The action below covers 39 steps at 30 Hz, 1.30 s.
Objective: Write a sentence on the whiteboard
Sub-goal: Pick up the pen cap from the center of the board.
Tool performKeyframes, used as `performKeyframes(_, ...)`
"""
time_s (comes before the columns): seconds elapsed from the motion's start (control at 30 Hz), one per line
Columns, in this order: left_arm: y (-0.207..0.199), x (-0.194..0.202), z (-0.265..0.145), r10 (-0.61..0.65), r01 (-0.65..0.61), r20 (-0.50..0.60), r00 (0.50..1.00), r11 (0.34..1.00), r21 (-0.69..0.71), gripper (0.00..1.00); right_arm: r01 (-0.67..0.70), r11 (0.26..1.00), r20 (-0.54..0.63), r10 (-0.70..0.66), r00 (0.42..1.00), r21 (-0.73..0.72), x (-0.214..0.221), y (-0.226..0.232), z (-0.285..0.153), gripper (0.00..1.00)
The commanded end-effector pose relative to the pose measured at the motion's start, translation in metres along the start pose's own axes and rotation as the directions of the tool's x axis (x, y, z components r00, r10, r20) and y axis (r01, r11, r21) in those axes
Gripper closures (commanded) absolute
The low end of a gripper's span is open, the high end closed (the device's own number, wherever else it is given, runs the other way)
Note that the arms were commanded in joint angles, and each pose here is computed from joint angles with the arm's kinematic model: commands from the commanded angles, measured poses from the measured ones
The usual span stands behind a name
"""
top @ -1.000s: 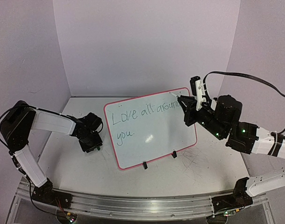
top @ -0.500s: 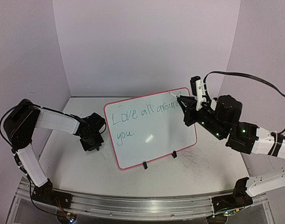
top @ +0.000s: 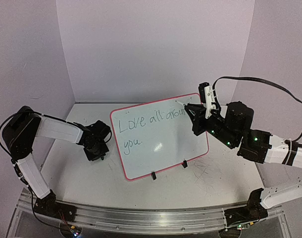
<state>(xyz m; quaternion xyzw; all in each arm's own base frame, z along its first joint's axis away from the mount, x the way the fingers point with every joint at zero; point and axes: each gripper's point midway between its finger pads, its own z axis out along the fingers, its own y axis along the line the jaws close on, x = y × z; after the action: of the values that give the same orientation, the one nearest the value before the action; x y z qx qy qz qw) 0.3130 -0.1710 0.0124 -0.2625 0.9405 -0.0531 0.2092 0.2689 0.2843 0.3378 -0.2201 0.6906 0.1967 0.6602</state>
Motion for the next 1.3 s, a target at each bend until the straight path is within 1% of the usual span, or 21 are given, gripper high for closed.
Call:
performKeyframes(0.0, 0.003, -0.008, -0.012, 0.030, -0.030, 0.035, 0.999, 1.000, 0.008, 0.91, -0.040, 0.999, 0.043, 0.041, 0.998, -0.020, -0.016, 0.004, 0.003, 1.00)
performKeyframes(0.23, -0.003, 0.001, 0.001, 0.083, -0.084, -0.026, 0.996, 0.996, -0.011, 0.72, -0.043, 0.999, 0.037, 0.044, 0.998, -0.017, -0.013, 0.004, 0.006, 1.00)
performKeyframes(0.33, 0.000, 0.003, 0.004, 0.093, -0.095, -0.037, 0.995, 0.995, -0.036, 0.71, -0.043, 0.999, 0.036, 0.044, 0.998, -0.014, -0.011, 0.003, 0.005, 1.00)
performKeyframes(0.47, 0.011, 0.006, 0.006, 0.097, -0.102, -0.052, 0.994, 0.991, -0.092, 0.71, -0.039, 0.999, 0.038, 0.039, 0.999, -0.008, -0.009, 0.001, 0.002, 1.00)
performKeyframes(0.77, 0.032, 0.020, 0.019, 0.125, -0.151, -0.130, 0.984, 0.965, -0.216, 0.73, -0.057, 0.998, 0.054, 0.057, 0.997, -0.001, -0.001, -0.003, -0.004, 1.00)
performKeyframes(0.87, 0.039, 0.030, 0.024, 0.123, -0.164, -0.178, 0.976, 0.957, -0.238, 0.75, -0.096, 0.995, 0.061, 0.096, 0.994, -0.001, 0.000, -0.004, -0.007, 1.00)
performKeyframes(0.93, 0.046, 0.034, 0.026, 0.129, -0.175, -0.189, 0.974, 0.952, -0.253, 0.79, -0.100, 0.995, 0.066, 0.100, 0.993, 0.007, 0.001, -0.006, -0.009, 1.00)
performKeyframes(1.07, 0.055, 0.035, 0.023, 0.115, -0.161, -0.179, 0.977, 0.950, -0.269, 0.85, -0.105, 0.994, 0.078, 0.104, 0.992, 0.011, -0.002, -0.009, -0.012, 1.00)
performKeyframes(1.27, 0.059, 0.026, 0.012, 0.071, -0.100, -0.115, 0.991, 0.958, -0.268, 0.89, -0.087, 0.996, 0.081, 0.087, 0.993, -0.007, -0.005, -0.004, -0.009, 1.00)
